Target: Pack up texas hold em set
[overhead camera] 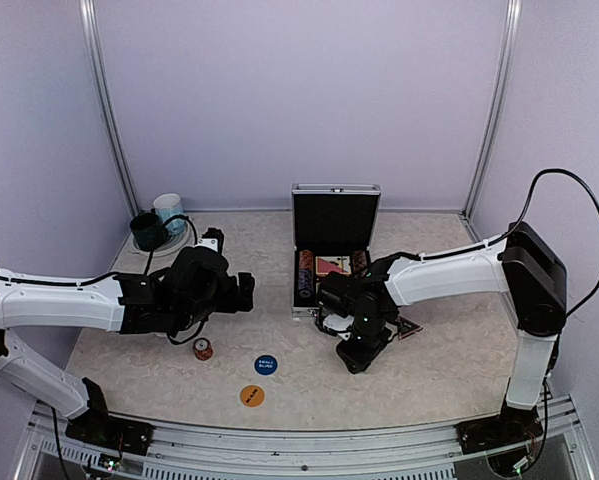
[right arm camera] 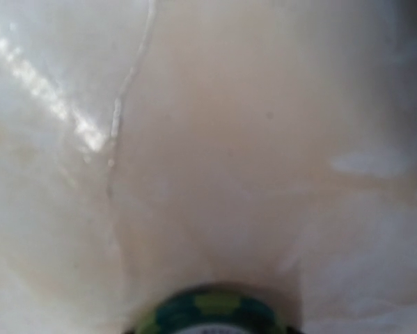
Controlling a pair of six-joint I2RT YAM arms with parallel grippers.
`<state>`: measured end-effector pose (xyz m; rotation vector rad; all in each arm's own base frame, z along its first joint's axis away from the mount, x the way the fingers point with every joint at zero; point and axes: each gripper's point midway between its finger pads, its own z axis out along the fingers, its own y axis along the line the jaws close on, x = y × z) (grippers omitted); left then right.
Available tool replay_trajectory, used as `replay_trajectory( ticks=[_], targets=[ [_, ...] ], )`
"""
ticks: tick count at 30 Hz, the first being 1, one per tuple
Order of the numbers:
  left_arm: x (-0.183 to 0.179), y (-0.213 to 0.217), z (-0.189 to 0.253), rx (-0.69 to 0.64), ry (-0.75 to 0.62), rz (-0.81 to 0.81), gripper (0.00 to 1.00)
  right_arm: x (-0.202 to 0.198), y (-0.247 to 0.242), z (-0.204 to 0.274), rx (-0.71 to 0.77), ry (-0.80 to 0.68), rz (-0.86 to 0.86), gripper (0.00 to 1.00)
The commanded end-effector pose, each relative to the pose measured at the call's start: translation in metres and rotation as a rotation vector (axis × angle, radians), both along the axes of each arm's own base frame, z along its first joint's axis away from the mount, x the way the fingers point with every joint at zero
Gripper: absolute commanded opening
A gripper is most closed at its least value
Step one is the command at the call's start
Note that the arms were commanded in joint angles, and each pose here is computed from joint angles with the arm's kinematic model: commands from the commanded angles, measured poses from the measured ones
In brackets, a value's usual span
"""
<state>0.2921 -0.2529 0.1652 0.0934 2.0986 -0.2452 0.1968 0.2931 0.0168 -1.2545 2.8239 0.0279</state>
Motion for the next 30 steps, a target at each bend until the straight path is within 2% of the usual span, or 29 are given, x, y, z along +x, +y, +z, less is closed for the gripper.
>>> replay_trajectory(
  ticks=[1,13,30],
  targets=[
    [-0.002,-0.012,-0.009,-0.026,0.03,-0.039,0.99,0.013,0.013,0.018,0.047,-0.09,0.026,0.35],
    [-0.015,-0.057,-0.034,-0.093,0.176,-0.224,0.99,0.023,0.021,0.047,0.091,-0.184,0.038,0.35],
    [-0.05,-0.154,-0.032,-0.453,0.413,-0.711,0.99,0.016,0.036,0.084,0.159,-0.292,0.11,0.34]
  ],
)
